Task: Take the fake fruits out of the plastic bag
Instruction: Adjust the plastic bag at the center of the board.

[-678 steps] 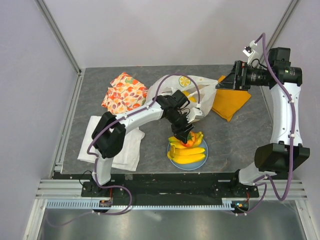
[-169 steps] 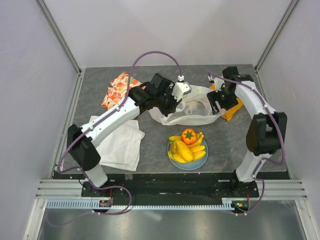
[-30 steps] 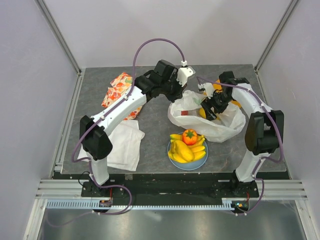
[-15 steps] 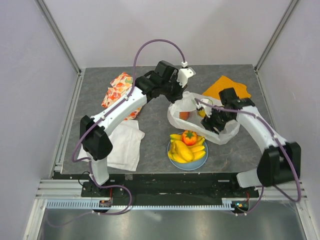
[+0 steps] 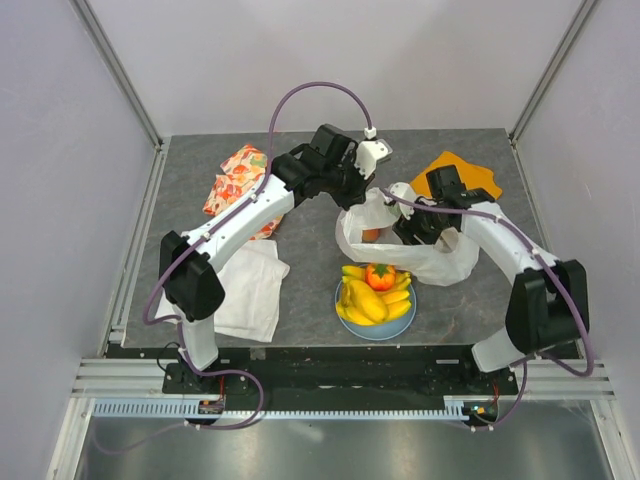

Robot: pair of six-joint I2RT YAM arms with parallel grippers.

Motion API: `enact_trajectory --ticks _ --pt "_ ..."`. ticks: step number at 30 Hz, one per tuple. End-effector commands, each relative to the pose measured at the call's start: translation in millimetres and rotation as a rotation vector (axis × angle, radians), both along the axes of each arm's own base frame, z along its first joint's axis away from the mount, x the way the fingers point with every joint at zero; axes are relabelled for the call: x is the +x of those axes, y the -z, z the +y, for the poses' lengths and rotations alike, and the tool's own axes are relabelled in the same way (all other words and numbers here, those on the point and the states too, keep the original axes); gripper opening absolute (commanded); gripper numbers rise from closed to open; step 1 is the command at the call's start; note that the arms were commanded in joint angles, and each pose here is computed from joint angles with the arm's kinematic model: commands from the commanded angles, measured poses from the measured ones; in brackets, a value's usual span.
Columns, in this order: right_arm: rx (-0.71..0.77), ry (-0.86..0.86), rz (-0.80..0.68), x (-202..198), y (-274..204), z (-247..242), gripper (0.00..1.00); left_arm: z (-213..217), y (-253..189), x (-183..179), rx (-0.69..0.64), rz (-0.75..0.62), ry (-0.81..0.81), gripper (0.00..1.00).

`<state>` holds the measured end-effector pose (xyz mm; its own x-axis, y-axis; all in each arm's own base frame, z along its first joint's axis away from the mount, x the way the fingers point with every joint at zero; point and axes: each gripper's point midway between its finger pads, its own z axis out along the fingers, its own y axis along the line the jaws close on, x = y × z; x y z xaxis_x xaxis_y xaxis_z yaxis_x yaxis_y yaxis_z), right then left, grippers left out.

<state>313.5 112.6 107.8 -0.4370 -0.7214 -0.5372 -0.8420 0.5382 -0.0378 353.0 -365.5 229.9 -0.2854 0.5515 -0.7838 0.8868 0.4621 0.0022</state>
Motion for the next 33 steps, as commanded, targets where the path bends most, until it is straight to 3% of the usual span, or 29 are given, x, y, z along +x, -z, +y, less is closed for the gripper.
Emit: enact_trajectory --ticks 1,9,13,16,22,31,33 --pt "0.020 0.068 -0.091 49 -20 -1 0.67 1 -24 -14 -0.037 -0.039 0.046 0.02" --pt "-0.026 0.122 -0.035 76 9 -6 0.70 -2 -20 -17 -0.036 -0.025 0.057 0.02" --pt "-0.016 0.108 -0.055 85 0 -3 0.71 -4 -20 -16 -0.037 -0.025 0.058 0.02" --pt "-0.009 0.078 -0.090 87 -6 0 0.75 -6 -19 -15 -0.039 -0.021 0.055 0.01" --pt "-0.093 0.064 -0.023 91 33 -4 0.85 -10 -22 -12 -0.049 -0.025 0.057 0.02" --pt "-0.189 0.085 0.005 108 70 -14 0.86 -9 -22 -11 -0.045 -0.032 0.051 0.01" --pt "-0.193 0.083 0.003 110 71 -15 0.78 -8 -20 -9 -0.039 -0.034 0.046 0.02"
